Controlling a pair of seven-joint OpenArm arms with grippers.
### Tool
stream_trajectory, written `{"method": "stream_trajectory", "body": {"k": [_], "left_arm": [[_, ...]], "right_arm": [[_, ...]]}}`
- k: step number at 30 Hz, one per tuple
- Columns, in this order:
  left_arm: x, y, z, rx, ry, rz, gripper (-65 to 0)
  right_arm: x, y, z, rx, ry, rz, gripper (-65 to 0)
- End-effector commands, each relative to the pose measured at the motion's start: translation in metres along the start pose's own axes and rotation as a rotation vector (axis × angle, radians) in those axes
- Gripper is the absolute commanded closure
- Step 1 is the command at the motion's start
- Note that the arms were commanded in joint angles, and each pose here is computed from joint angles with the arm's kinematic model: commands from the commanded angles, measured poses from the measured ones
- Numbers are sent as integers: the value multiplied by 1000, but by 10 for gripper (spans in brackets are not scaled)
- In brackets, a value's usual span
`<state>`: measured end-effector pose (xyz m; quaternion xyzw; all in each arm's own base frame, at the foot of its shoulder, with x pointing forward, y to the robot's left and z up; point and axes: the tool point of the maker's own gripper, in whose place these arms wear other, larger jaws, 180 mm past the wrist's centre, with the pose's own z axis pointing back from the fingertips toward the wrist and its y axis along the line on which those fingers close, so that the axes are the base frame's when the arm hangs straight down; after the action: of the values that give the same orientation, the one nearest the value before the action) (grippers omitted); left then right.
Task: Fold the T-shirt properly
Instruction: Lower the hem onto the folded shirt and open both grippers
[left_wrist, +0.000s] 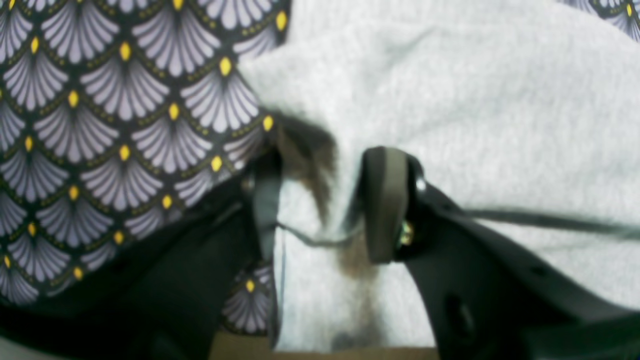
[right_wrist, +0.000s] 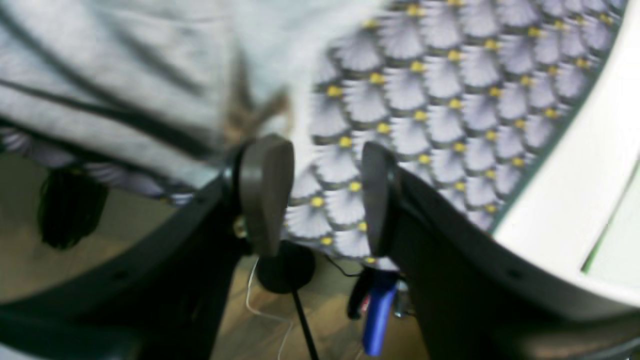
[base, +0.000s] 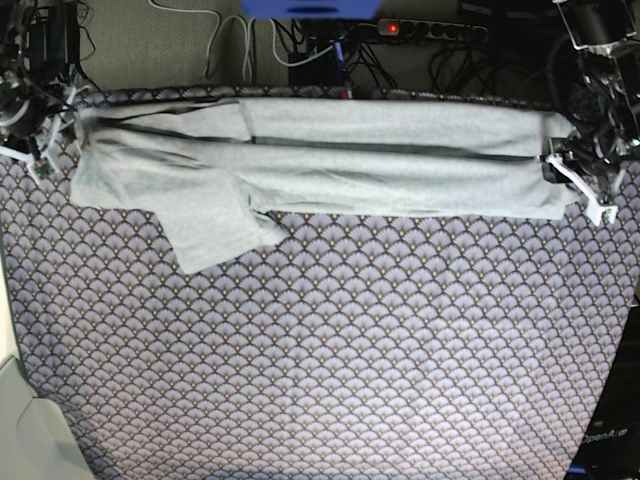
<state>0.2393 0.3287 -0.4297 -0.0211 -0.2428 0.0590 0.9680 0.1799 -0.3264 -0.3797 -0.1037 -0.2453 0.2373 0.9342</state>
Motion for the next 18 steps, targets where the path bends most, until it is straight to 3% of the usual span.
{"method": "stream_trajectory", "body": {"k": [1, 7, 11, 18], "left_arm": [[-3, 5, 2, 18, 26, -10, -271], [-6, -7, -4, -6, 46, -48, -272], [-7, -14, -7, -19, 53, -59, -272], [-9, -18, -8, -25, 60, -69, -272]], "right_arm": [[12, -18, 7, -45, -36, 13, -274], [67, -45, 7, -105, -154, 27, -275], [123, -30, -2, -62, -255, 89, -277], [217, 2, -16, 12, -335, 141, -277]]}}
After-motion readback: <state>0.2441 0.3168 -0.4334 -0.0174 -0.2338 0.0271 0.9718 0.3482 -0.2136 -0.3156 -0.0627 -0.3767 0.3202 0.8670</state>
